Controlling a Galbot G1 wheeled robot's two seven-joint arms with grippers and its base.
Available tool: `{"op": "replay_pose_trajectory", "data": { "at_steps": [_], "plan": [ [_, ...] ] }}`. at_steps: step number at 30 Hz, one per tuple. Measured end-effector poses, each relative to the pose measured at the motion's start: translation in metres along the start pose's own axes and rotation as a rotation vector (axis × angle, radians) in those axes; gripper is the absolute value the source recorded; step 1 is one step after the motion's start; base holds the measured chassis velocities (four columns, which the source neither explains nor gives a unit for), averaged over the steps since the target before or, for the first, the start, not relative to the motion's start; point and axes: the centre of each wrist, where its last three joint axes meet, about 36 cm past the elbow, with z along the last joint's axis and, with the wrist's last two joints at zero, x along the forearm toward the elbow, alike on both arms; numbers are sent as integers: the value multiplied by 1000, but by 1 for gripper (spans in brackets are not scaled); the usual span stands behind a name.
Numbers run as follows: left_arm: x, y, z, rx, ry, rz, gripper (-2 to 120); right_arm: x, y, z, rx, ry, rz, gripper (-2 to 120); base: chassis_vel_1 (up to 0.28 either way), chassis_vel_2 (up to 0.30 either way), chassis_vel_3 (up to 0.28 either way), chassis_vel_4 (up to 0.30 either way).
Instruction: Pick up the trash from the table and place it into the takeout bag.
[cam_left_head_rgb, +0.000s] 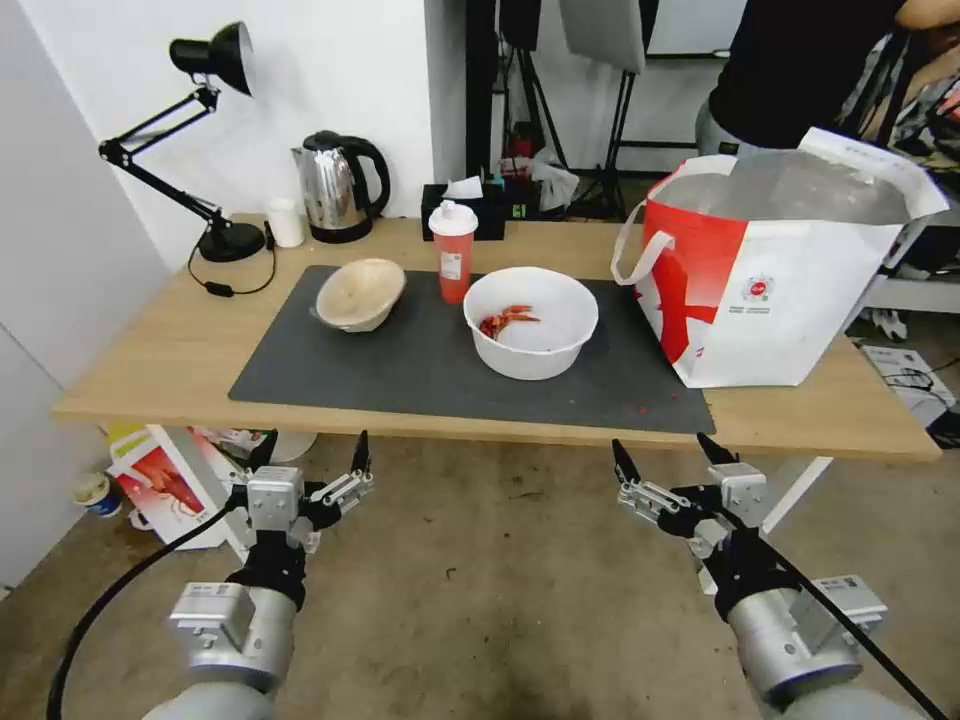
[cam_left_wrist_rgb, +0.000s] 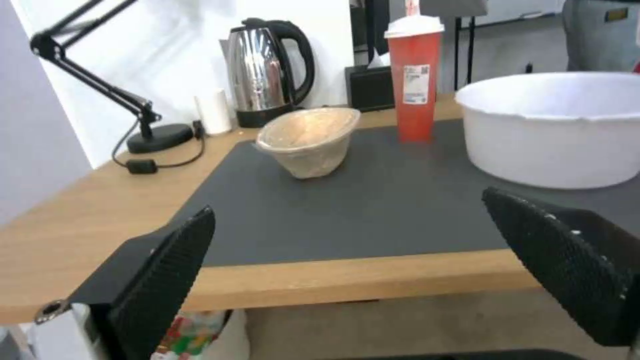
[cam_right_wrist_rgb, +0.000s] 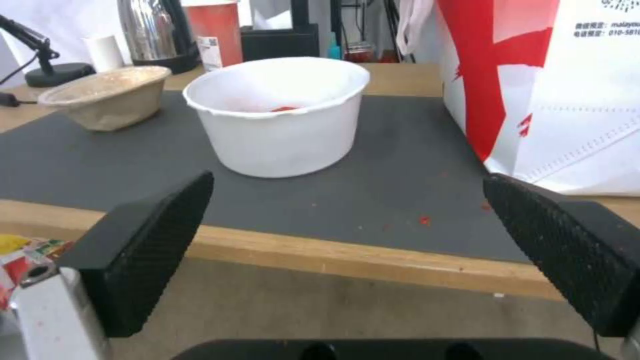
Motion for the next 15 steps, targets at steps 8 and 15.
{"op": "replay_pose_trajectory", "data": {
  "at_steps": [8,15],
  "plan": [
    [-1,1,3,-40,-2,-6,100,-1,0,0,0,-5,-3,100,0,0,0,0],
    [-1,0,3,-49,-4,2,100,-1,0,-1,7,-8,-9,100,0,0,0,0]
  ]
}}
